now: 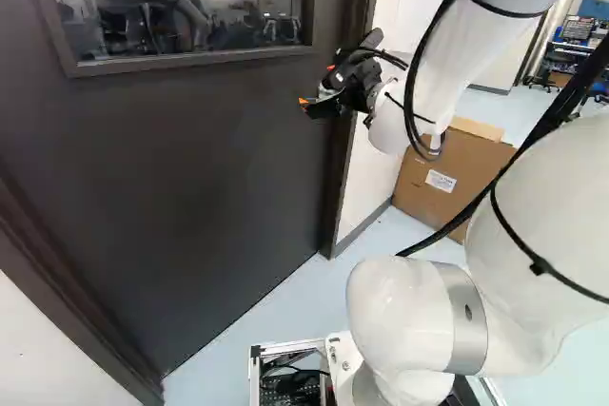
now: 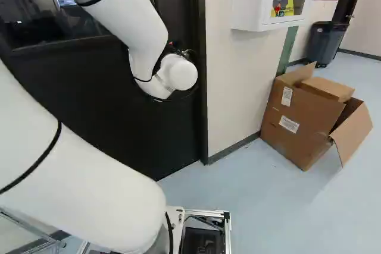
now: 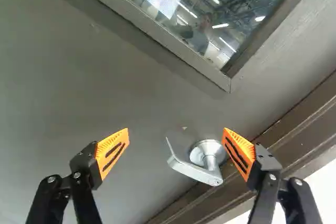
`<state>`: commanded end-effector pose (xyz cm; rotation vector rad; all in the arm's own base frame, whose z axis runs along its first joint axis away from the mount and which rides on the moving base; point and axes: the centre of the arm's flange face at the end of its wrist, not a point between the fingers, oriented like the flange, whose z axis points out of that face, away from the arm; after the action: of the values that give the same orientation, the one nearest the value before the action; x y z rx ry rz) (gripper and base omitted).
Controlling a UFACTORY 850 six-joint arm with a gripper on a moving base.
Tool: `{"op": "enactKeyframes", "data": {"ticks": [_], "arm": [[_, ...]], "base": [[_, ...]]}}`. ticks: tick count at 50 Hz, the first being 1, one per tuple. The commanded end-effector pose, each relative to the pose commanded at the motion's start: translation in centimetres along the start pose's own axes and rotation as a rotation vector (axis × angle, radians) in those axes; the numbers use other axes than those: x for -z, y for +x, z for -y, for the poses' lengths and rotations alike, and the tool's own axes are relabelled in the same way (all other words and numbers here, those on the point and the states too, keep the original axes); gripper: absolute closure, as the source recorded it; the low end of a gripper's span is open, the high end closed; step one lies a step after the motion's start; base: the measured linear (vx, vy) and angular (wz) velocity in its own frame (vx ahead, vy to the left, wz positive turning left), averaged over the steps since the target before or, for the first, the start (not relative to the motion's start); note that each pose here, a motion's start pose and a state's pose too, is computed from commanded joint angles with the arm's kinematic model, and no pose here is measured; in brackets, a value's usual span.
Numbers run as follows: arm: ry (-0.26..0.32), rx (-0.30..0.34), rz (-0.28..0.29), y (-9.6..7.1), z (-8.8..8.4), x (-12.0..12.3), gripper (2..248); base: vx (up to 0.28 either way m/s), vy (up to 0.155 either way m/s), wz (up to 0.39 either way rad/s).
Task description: Open the door and move inside
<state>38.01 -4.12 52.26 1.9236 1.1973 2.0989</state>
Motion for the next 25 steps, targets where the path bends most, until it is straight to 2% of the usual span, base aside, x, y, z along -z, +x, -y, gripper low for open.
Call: {"op": "enactKeyframes", "data": {"ticks": [4, 9, 25], "arm": [[0.001, -0.001, -0.001, 0.04, -0.01, 0.00, 3], [0.001, -0.030, -0.001, 0.05, -0.02, 0.00, 3], [0.001, -0.187, -0.001, 0.06, -0.02, 0.00, 3]], "base": [[0.000, 0.000, 0.000], [0.000, 0.000, 0.000], [0.000, 0.000, 0.000]]}}
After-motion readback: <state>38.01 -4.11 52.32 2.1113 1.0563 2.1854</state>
